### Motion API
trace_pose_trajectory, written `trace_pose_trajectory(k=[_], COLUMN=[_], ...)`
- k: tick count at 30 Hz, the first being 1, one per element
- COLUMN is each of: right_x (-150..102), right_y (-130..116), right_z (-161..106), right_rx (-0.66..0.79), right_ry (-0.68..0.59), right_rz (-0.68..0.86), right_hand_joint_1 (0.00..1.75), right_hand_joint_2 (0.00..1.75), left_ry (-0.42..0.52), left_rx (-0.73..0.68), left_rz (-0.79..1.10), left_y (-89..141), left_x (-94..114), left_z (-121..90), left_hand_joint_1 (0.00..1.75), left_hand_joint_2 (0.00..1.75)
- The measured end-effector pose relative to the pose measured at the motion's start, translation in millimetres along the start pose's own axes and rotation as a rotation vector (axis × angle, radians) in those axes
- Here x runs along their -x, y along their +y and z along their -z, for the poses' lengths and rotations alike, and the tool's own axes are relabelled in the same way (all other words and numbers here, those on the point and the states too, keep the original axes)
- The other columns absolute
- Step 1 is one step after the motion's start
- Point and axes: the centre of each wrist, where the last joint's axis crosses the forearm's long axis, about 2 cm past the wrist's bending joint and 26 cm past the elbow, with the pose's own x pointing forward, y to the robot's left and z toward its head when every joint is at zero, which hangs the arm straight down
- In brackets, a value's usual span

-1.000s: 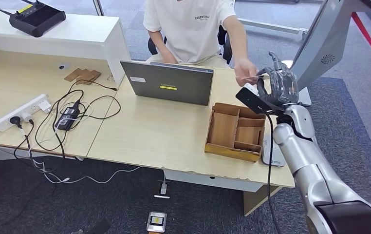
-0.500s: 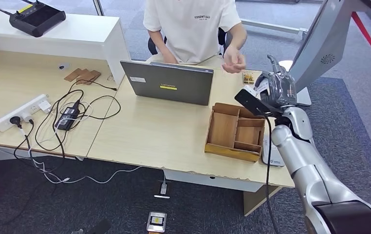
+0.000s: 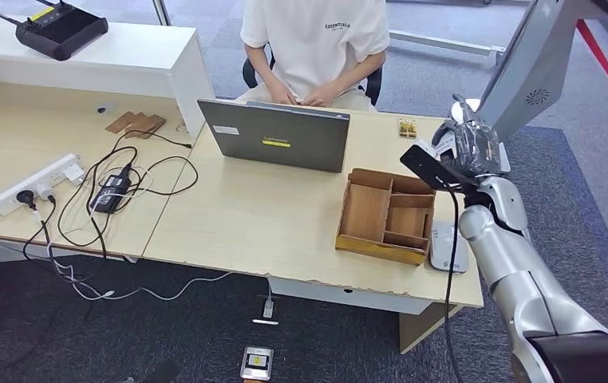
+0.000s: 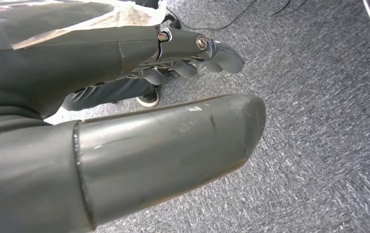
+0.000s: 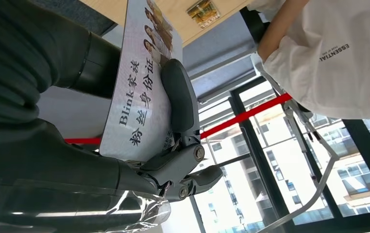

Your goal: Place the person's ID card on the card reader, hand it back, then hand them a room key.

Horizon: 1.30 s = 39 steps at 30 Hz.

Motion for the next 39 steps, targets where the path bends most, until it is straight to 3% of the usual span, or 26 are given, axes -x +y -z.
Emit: trace_pose_trajectory(k=[15,39], right_x=[51.4,51.6], right_y=[16.6,62.6], right_z=[-44.0,-89.3], right_rx=[-0.063,-0.22], right_ry=[0.113,0.129], right_rz=[-0.013,-0.029], right_hand_joint_1=[1.75,1.75], right_hand_joint_2=[1.75,1.75], left_ry=[0.02,0.029], left_rx=[0.0,-0.006], left_rz=[-0.011,-0.004], left_y=[-6.1,-3.6], left_x=[13.2,15.3], left_z=[-4.3,-3.5], left_hand_joint_1=[0.0,0.0], left_hand_joint_2=[0.0,0.0])
